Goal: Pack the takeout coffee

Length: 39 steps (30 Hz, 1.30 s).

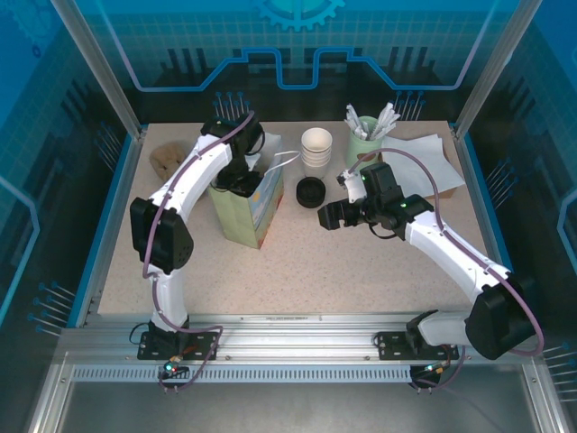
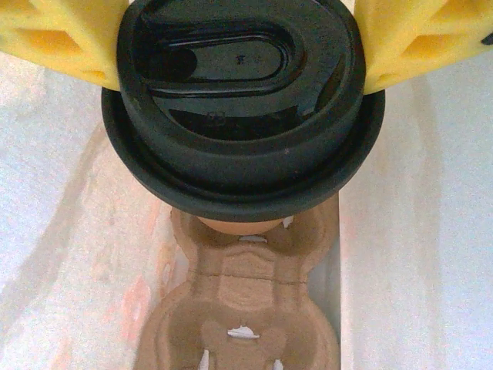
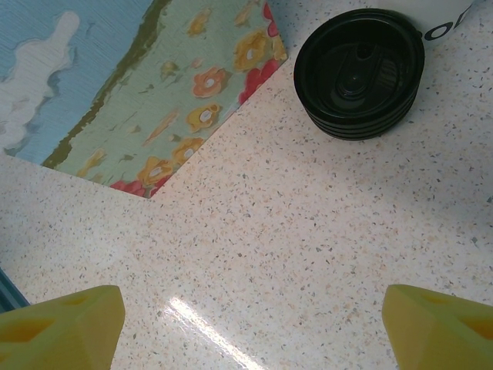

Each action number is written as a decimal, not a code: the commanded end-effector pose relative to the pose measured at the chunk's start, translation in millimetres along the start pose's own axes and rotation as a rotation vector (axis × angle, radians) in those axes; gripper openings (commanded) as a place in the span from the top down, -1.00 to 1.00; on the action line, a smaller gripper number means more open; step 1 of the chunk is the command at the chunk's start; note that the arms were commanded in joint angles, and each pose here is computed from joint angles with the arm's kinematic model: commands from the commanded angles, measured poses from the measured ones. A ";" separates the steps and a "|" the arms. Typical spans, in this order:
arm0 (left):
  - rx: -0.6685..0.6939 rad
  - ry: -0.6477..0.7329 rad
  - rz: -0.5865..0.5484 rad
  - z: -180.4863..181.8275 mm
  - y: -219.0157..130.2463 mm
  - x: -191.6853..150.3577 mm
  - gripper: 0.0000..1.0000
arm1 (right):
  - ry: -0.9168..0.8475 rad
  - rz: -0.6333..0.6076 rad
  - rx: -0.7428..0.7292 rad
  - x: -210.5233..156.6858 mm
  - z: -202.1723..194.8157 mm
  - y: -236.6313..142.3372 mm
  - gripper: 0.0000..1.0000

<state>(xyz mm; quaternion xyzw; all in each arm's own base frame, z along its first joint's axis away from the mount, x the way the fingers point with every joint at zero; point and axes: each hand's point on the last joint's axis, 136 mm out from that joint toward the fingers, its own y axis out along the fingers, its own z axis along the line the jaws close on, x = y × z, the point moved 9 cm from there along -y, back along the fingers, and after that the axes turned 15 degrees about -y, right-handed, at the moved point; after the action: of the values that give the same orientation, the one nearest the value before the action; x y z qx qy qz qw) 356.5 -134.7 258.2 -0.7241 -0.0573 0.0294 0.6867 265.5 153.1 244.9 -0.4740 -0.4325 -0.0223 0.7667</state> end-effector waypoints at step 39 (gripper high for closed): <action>0.020 0.008 0.058 5.4 18.1 0.7 0.13 | -0.031 0.016 0.022 0.8 7.4 6.2 -0.76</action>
<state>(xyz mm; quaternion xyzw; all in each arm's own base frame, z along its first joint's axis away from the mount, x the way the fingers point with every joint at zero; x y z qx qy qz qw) 357.6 -135.0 247.9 -0.7216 -0.0499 0.0338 0.6897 264.6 156.4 242.2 -0.4733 -0.4318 -0.0151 0.7677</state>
